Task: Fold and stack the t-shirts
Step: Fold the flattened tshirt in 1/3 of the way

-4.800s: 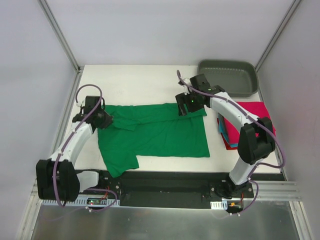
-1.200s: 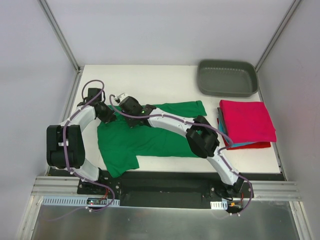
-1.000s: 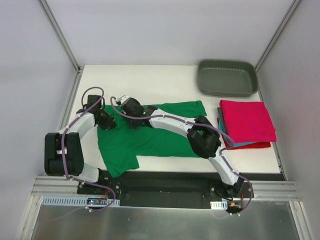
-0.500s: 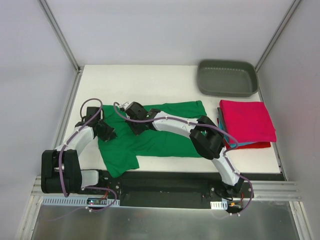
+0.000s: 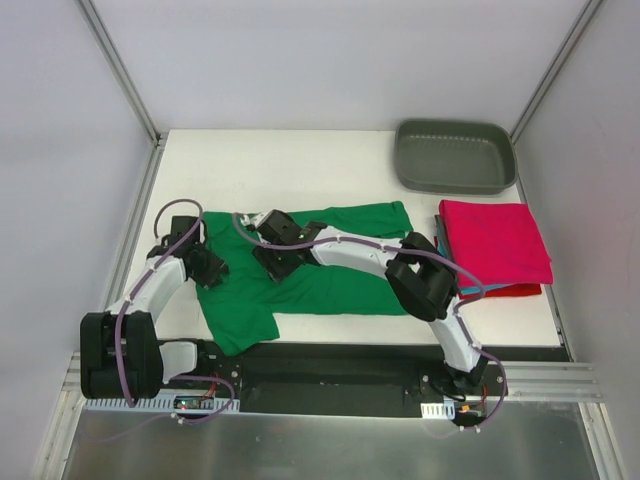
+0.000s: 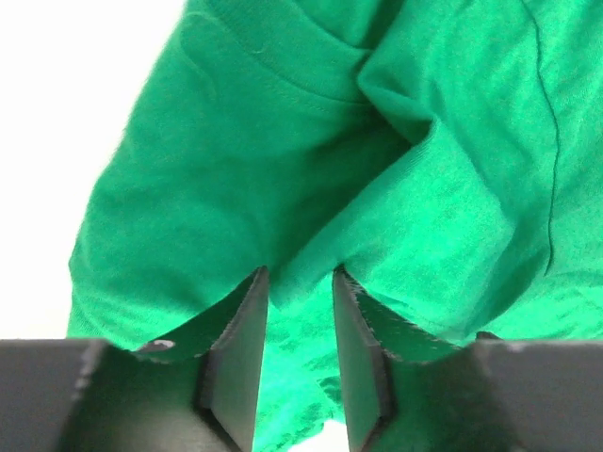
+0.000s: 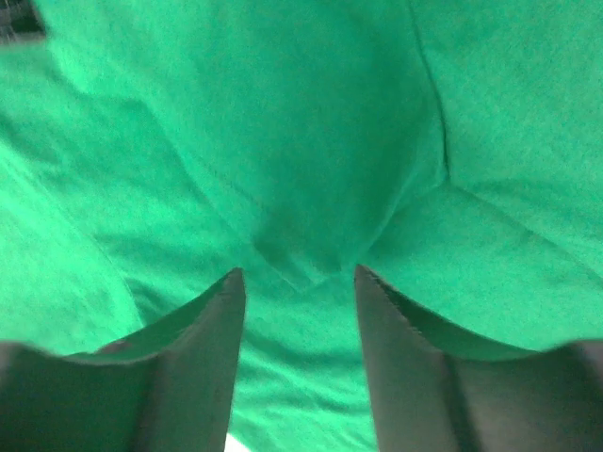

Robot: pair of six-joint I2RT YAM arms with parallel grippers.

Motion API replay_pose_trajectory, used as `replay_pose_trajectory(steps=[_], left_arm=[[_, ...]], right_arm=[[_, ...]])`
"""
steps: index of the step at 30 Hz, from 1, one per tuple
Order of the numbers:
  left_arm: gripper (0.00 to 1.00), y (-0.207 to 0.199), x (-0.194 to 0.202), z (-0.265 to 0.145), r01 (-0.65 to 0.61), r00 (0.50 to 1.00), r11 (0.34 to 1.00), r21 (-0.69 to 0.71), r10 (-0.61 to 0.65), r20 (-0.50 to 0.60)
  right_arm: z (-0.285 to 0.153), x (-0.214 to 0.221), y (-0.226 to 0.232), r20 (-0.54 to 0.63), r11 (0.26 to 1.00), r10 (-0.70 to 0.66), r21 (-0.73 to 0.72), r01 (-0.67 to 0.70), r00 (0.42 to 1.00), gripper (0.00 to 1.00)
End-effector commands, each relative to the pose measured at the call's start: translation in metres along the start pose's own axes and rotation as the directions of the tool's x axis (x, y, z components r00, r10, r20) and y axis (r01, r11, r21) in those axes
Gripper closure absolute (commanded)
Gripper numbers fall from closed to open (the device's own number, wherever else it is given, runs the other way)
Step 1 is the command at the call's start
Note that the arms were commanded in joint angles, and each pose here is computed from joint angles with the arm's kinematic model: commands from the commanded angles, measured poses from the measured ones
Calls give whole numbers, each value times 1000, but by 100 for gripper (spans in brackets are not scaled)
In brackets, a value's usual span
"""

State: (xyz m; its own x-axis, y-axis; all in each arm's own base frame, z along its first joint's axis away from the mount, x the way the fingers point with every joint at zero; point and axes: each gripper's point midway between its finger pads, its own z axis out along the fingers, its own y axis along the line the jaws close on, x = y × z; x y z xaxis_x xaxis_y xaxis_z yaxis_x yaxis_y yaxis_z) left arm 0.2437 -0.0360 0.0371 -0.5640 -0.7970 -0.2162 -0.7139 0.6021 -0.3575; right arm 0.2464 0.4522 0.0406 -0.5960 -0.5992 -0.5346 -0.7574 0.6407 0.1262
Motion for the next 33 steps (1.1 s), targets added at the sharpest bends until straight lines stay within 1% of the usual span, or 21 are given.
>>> replay_pose_trajectory(steps=[1, 3, 4, 5, 6, 7, 9, 11, 12, 15, 17, 19, 20, 22, 24, 28, 30, 33], left_arm=[[59, 23, -8, -15, -6, 997, 996, -86, 12, 74], [49, 25, -16, -28, 14, 992, 996, -93, -2, 127], [38, 23, -20, -37, 12, 988, 997, -81, 1, 154], [17, 17, -25, -45, 3, 983, 999, -52, 6, 183], [1, 13, -30, -53, -3, 978, 999, -32, 9, 210], [1, 9, -35, -62, -2, 972, 1000, -17, 6, 236], [1, -1, -42, -76, 1, 962, 999, 32, -10, 273], [1, -14, -44, -82, -11, 963, 997, 82, -11, 270], [1, -25, -44, -83, -39, 967, 993, 113, 9, 255], [1, -59, -39, -76, -102, 985, 975, 198, 72, 157], [1, -87, -37, -70, -141, 987, 956, 258, 115, 111], [1, -116, -26, -64, -216, 976, 928, 303, 208, 60], [1, -127, -21, -59, -247, 968, 921, 302, 245, 46], [1, -137, -19, -43, -281, 957, 917, 282, 289, 14], [1, -133, -15, -24, -273, 956, 929, 249, 290, -37], [1, -100, -17, 18, -260, 958, 960, 108, 270, -95], [1, -83, -19, 37, -241, 959, 969, 57, 247, -142], [1, -59, -23, 59, -210, 962, 978, -21, 202, -186]], right_arm=[[-49, -7, 9, 38, 999, -43, -31, 45, 998, 37], [-63, -4, -10, 75, 997, -37, 64, 32, 996, 29], [-75, -7, -21, 114, 993, -41, 116, 28, 993, 25], [-83, -5, -33, 133, 984, -44, 178, 20, 990, 18], [-95, -6, -43, 159, 974, -41, 226, 4, 986, 10], [-103, -3, -56, 167, 961, -37, 278, -11, 985, 4], [-120, -1, -78, 204, 938, 0, 339, -71, 979, 4], [-125, 3, -91, 216, 935, 57, 332, -128, 975, 4], [-125, 4, -98, 215, 936, 80, 319, -148, 973, 4], [-127, -2, -117, 224, 938, 116, 295, -181, 968, 4], [-129, -8, -141, 246, 922, 186, 292, -256, 951, 4], [-128, -12, -161, 255, 909, 266, 254, -330, 930, 4], [-127, -13, -172, 261, 894, 316, 240, -379, 912, 4], [-122, -9, -194, 240, 866, 391, 231, -444, 888, 4], [-115, -2, -214, 231, 839, 440, 239, -489, 868, 4], [-99, 15, -247, 198, 790, 526, 245, -561, 827, 4], [-90, 21, -256, 173, 781, 557, 224, -583, 812, 4], [-79, 34, -261, 111, 781, 579, 209, -589, 807, 4]])
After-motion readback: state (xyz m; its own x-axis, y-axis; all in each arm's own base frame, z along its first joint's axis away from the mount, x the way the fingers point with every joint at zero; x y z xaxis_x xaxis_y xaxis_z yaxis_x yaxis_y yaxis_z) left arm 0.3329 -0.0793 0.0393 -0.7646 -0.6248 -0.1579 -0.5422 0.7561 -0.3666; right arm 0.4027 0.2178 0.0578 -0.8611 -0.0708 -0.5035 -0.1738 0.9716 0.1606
